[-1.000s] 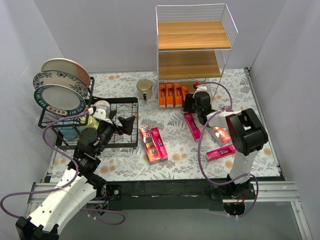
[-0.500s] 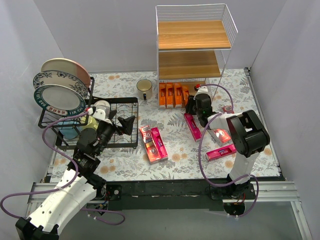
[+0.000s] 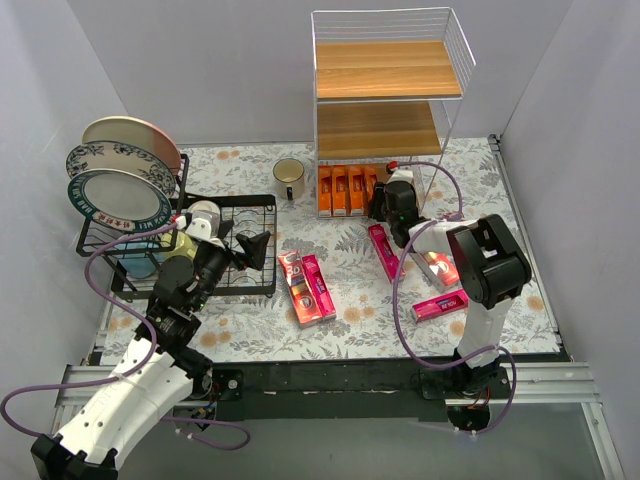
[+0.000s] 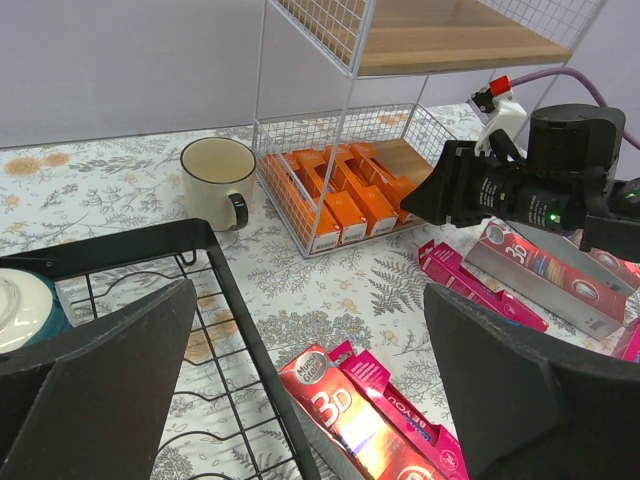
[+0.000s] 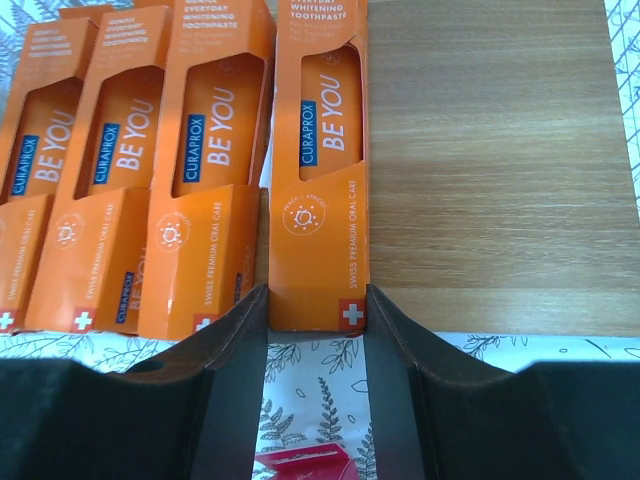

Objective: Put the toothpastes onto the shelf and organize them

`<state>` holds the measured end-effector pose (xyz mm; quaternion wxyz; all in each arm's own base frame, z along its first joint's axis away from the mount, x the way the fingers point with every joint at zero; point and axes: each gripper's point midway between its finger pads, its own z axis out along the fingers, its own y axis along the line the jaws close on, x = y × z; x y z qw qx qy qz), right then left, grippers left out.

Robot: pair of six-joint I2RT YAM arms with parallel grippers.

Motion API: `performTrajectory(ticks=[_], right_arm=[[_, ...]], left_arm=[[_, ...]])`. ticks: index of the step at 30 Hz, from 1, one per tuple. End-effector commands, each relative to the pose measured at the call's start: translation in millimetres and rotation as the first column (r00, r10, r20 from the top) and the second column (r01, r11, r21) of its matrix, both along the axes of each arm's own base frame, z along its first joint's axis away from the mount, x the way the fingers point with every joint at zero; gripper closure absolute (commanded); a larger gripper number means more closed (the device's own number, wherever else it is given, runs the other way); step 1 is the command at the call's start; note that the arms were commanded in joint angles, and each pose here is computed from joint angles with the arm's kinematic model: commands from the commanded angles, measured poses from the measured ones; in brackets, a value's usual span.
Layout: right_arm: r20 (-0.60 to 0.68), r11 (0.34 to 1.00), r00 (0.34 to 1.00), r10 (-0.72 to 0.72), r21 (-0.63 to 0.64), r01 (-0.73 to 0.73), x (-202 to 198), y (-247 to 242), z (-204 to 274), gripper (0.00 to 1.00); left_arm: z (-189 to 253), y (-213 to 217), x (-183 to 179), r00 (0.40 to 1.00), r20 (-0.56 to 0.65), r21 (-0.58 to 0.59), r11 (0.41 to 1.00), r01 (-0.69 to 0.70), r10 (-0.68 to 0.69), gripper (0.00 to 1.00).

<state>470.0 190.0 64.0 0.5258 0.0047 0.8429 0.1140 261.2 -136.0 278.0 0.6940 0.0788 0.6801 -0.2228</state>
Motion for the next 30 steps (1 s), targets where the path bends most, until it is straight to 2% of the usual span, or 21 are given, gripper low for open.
performTrajectory(ticks=[1, 30], right_arm=[[0.094, 0.998, 0.994, -0.058, 0.042, 0.055, 20.6, 3.2, 25.8, 0.57], [0.057, 0.997, 0.996, -0.069, 0.033, 0.067, 0.4, 4.1, 17.4, 0.57]], left_arm=[[9.8, 0.8, -1.2, 1.000, 0.022, 0.002, 1.000, -0.001, 0.000, 0.02], [15.1, 2.0, -3.8, 0.999, 0.037, -0.005, 1.000, 0.001, -0.001, 0.02]])
